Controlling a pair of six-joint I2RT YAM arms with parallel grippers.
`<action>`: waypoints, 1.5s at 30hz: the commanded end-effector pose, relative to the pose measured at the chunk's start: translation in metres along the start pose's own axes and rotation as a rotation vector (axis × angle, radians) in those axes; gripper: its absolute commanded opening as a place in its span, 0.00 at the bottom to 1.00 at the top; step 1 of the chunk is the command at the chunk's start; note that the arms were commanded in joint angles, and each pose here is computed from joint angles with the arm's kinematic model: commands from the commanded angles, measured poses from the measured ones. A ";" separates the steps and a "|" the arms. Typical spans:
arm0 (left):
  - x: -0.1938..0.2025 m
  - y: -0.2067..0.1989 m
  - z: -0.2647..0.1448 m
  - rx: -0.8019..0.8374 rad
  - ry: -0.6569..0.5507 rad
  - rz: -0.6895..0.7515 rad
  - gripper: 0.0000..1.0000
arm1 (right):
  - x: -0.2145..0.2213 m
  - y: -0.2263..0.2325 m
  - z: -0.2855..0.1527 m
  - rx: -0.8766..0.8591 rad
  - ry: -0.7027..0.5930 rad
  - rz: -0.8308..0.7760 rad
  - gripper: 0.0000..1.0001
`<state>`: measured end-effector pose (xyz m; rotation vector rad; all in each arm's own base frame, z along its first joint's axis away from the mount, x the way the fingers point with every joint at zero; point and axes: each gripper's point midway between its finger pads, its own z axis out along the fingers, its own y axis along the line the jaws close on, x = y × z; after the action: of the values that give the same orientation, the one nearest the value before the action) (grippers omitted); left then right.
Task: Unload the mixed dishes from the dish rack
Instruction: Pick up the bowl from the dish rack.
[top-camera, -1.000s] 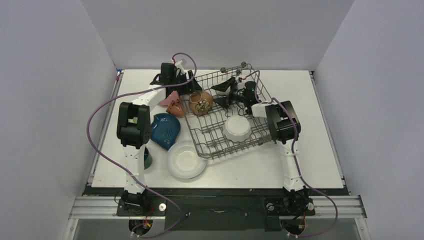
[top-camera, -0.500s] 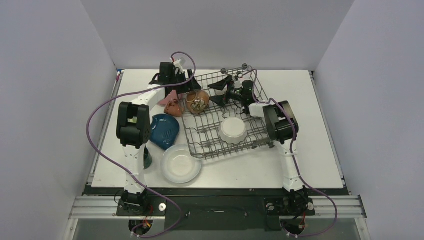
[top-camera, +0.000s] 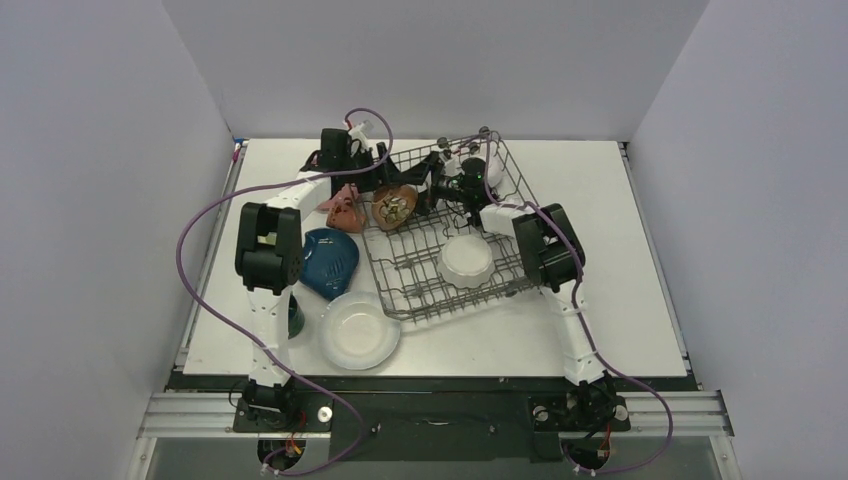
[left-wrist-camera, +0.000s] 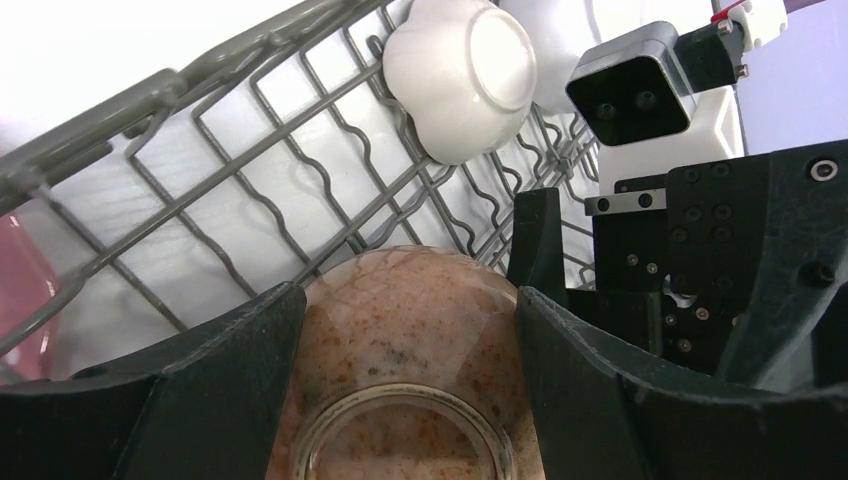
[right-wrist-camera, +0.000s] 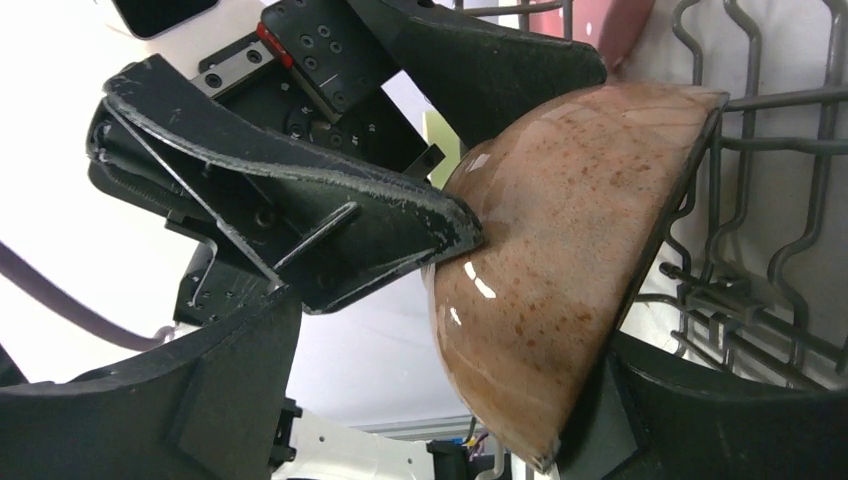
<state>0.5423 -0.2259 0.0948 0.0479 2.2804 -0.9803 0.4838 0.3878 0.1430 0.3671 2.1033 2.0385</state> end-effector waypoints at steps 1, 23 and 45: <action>0.108 0.038 0.008 -0.087 0.309 -0.166 0.73 | 0.010 0.040 0.011 -0.052 0.029 -0.178 0.76; 0.037 0.006 0.001 0.019 0.166 -0.201 0.96 | 0.016 0.085 -0.015 -0.201 0.026 -0.191 0.00; -0.055 -0.051 -0.029 0.166 -0.098 -0.199 0.96 | 0.057 0.155 -0.059 -0.273 0.116 -0.361 0.00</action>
<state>0.5426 -0.2329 0.1192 -0.1932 2.2908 -1.2258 0.4512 0.3637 0.2124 0.1672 2.0065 2.1254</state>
